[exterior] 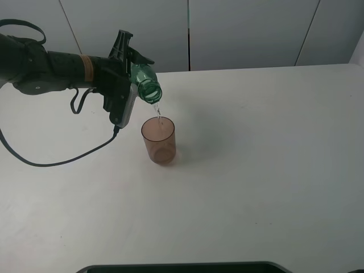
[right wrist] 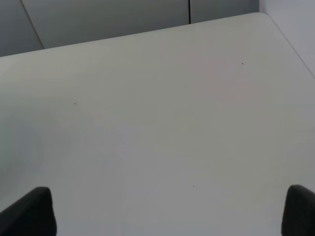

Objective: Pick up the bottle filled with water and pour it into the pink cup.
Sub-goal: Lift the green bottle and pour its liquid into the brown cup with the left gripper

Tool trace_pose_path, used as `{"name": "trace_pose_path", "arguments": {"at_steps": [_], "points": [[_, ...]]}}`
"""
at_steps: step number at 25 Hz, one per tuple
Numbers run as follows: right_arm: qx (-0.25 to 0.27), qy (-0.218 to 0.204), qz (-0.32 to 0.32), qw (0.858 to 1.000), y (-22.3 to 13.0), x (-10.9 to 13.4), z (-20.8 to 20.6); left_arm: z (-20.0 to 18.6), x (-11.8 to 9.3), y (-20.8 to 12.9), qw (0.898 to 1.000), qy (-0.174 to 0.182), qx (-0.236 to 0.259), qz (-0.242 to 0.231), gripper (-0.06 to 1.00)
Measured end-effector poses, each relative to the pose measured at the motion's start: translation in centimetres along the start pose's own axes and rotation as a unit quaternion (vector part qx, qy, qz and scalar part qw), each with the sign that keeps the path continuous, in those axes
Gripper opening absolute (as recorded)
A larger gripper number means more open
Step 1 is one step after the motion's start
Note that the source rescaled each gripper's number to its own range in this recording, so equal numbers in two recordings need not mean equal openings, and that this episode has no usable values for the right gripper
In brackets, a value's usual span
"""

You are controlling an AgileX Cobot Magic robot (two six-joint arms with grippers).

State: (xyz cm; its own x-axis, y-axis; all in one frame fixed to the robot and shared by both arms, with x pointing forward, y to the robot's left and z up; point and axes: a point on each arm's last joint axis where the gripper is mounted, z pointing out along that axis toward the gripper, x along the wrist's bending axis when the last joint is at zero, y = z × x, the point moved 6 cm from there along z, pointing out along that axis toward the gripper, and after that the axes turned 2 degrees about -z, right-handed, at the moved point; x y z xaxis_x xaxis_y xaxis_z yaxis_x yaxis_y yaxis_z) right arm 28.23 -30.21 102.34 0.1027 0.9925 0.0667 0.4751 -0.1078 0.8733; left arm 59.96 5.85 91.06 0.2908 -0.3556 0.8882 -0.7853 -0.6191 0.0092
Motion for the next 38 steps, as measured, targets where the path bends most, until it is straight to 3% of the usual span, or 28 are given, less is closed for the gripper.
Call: {"name": "trace_pose_path", "arguments": {"at_steps": [38], "points": [[0.0, 0.0, 0.0, 1.0, 0.0, 0.0, 0.0, 0.0, 0.12, 0.02, 1.0, 0.004, 0.0, 0.021, 0.0]]}}
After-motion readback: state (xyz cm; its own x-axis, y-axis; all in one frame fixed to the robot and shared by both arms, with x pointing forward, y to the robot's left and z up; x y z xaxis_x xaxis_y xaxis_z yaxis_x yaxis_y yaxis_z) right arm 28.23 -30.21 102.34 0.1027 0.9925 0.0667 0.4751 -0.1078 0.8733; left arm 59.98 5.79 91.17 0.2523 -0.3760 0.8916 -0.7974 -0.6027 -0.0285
